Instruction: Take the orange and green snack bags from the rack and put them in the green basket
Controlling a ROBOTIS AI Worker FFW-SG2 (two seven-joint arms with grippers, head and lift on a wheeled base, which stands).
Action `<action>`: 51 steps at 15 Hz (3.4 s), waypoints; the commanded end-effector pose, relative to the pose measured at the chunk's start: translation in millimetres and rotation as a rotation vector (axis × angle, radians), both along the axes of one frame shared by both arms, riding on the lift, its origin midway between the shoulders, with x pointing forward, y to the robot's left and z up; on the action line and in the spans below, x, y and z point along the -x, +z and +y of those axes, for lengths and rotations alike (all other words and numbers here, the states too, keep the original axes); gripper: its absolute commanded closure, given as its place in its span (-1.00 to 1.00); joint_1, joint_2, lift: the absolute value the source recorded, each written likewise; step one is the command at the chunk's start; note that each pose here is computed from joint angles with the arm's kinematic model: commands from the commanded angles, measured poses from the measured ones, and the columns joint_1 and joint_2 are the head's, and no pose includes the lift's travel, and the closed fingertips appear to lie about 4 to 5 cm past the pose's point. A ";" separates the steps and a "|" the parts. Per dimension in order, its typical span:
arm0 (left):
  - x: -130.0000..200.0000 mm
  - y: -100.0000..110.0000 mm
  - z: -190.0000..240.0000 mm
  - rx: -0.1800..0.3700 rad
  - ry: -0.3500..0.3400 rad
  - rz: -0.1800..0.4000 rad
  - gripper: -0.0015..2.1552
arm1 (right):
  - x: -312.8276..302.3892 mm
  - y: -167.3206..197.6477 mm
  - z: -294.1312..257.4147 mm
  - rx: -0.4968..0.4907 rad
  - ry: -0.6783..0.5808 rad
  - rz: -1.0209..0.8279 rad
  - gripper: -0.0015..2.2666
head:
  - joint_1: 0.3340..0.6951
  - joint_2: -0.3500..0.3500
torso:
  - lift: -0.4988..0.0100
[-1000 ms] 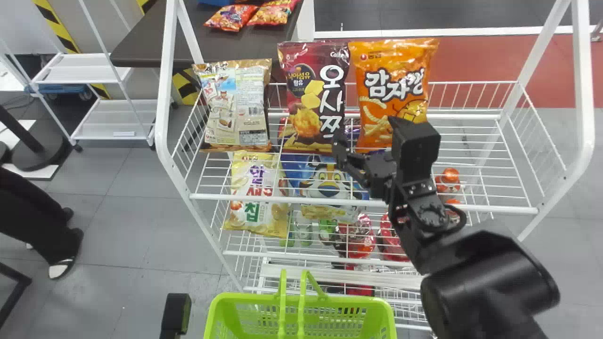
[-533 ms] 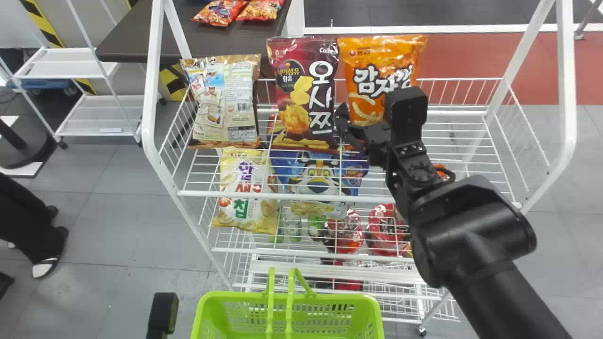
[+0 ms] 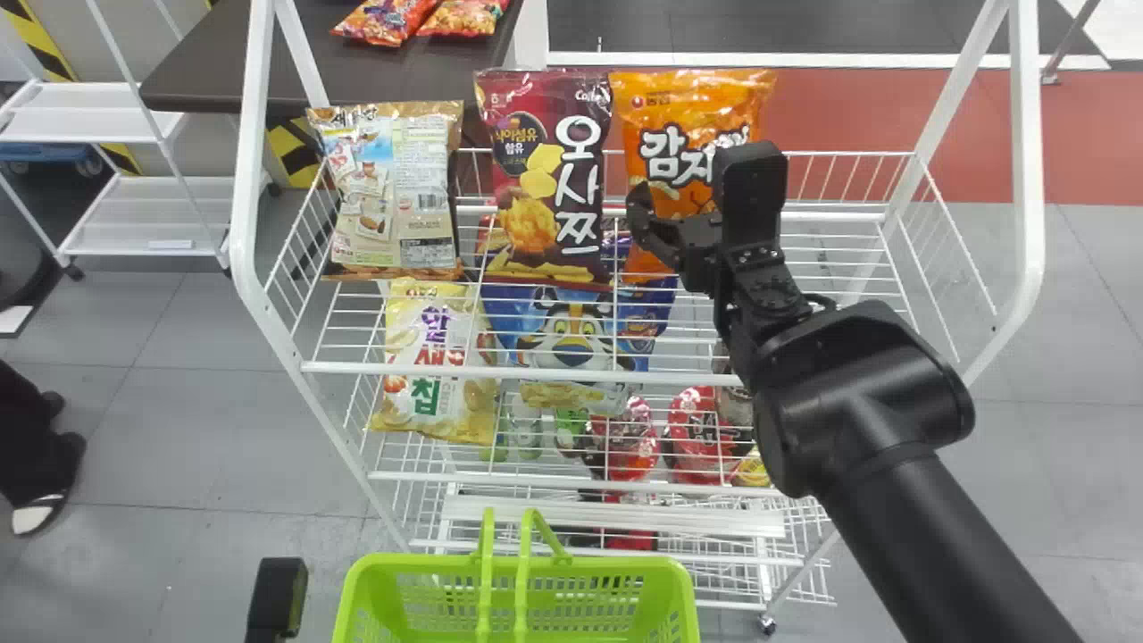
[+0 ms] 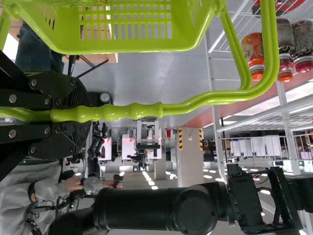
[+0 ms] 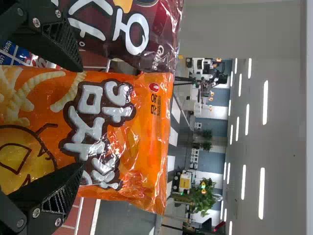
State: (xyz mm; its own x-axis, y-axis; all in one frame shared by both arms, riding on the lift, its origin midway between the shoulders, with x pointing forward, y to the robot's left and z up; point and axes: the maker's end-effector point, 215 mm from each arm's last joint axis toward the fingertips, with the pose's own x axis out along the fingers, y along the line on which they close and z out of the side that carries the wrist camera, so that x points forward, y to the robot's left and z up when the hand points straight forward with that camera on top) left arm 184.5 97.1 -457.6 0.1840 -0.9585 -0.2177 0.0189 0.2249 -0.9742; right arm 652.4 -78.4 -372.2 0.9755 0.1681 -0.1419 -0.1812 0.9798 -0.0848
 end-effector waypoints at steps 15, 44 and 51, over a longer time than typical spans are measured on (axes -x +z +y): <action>-4.0 -5.0 4.4 0.006 0.016 -0.012 0.99 | -4.4 -24.3 0.5 0.014 -0.002 0.070 0.49 | 1.00 0.08 | 0.96; -5.1 -5.3 -7.0 0.002 0.003 -0.019 0.99 | 239.9 19.4 -58.5 0.079 0.120 0.442 0.64 | 1.00 -0.20 | 0.96; -6.8 -5.9 -9.1 0.001 0.002 -0.022 0.99 | 333.8 -46.2 -30.8 0.090 0.243 0.711 0.64 | 1.00 -0.25 | 0.96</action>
State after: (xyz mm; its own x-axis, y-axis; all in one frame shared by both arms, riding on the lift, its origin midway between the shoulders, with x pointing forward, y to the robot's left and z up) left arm 190.8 88.5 -463.8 0.1896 -0.9582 -0.2141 0.0383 0.2251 -0.9736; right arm 334.9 -116.8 -406.8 0.6184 0.3126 -0.7210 -0.4142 0.9093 0.0390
